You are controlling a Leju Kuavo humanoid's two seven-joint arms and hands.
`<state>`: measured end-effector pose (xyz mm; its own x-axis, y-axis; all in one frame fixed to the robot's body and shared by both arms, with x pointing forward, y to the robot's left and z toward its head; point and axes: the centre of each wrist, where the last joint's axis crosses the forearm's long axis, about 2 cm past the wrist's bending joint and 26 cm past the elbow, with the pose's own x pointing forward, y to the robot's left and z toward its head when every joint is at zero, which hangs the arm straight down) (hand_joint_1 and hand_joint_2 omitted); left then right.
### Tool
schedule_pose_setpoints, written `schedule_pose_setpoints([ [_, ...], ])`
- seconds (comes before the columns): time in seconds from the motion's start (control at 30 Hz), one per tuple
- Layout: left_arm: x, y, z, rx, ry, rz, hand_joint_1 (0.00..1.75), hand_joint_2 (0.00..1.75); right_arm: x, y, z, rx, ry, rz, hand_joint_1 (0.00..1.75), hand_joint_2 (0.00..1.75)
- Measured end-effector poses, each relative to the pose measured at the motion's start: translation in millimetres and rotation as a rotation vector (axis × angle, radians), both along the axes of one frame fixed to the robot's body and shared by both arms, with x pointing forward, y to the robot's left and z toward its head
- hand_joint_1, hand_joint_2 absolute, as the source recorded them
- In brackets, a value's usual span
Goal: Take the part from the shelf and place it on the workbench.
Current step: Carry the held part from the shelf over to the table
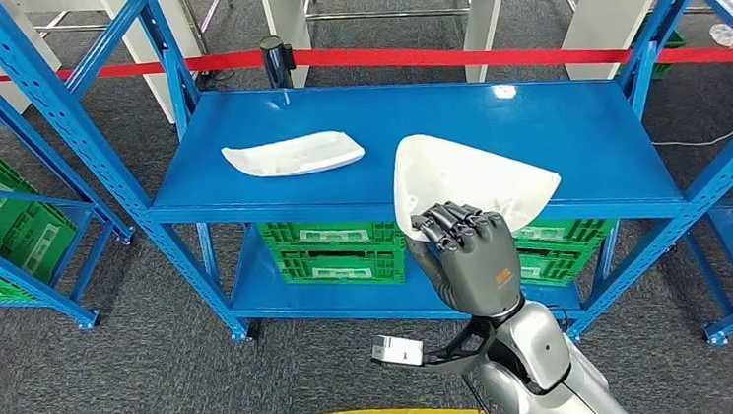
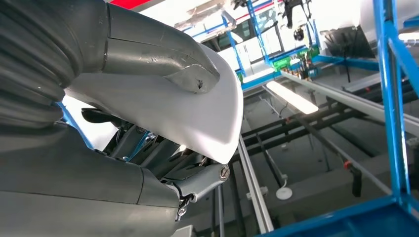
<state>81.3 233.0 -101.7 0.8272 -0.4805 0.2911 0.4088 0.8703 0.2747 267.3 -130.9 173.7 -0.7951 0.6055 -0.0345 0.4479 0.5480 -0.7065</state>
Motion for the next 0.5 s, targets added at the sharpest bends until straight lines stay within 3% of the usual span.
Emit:
schedule_pose_setpoints([
  [0.5,7.3,1.4,1.3,0.021,-0.005,0.001,0.0,1.75,-3.2,0.6,-1.2,-0.009,0.001,-0.012,1.68,1.75],
])
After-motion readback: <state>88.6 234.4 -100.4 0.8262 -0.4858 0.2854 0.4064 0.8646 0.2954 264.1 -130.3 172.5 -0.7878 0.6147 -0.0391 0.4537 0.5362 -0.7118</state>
